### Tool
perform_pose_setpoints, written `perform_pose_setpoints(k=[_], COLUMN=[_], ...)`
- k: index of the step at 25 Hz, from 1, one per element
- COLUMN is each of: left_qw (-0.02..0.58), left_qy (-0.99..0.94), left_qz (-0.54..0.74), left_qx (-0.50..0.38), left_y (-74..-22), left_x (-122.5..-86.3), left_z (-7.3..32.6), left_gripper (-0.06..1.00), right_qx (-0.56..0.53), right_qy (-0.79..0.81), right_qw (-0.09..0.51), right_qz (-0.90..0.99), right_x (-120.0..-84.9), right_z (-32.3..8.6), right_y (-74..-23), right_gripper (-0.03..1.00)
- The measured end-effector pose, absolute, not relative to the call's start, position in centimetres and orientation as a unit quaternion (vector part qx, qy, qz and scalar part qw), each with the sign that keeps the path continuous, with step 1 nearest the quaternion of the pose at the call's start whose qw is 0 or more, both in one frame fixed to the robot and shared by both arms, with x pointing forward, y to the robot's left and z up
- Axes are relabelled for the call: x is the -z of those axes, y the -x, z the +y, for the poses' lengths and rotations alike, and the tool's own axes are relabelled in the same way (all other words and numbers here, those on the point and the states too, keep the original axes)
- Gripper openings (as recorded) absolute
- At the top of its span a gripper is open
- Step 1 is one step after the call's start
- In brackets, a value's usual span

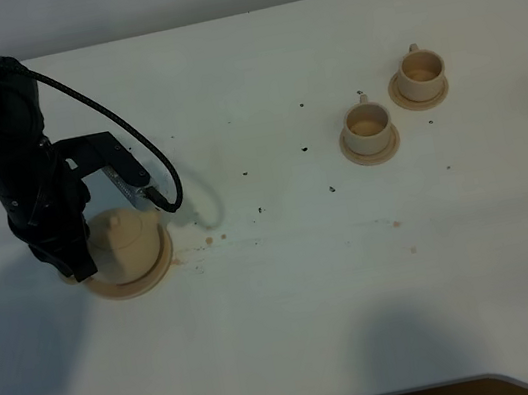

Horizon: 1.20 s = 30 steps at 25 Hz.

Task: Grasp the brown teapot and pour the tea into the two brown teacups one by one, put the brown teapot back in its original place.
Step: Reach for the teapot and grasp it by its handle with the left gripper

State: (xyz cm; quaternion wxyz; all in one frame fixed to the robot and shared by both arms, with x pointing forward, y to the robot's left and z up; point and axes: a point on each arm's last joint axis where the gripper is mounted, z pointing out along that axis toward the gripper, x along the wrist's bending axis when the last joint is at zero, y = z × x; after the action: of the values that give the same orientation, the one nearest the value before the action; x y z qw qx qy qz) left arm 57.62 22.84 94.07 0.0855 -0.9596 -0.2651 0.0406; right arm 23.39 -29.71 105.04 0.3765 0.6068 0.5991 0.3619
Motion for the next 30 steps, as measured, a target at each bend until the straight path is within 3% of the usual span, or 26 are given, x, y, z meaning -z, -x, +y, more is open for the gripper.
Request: perform_pose_setpoints(k=[5,9,30], left_qw=[0.083,0.083,0.097], left_qy=[0.96,0.96,0.937], left_qz=[-0.265,-0.265,-0.322], left_qx=[-0.036,-0.036,-0.094], left_y=[-57.72,-57.72,-56.77], left_x=[-94.05,-94.05,-93.66], left_z=[22.82,22.82,22.6], left_gripper=[0.31,0.36,0.37], right_qx=[-0.362,-0.362,-0.362], right_qy=[-0.607,-0.607,-0.607], right_qw=[0.377,0.377,0.377], right_qz=[0.599,0.599,0.599], right_x=[-105.04,-105.04,-105.04], right_z=[-29.71,-29.71,-29.71], right_y=[-23.39,-23.39,-23.39], right_gripper=[0.44,0.44,0.44])
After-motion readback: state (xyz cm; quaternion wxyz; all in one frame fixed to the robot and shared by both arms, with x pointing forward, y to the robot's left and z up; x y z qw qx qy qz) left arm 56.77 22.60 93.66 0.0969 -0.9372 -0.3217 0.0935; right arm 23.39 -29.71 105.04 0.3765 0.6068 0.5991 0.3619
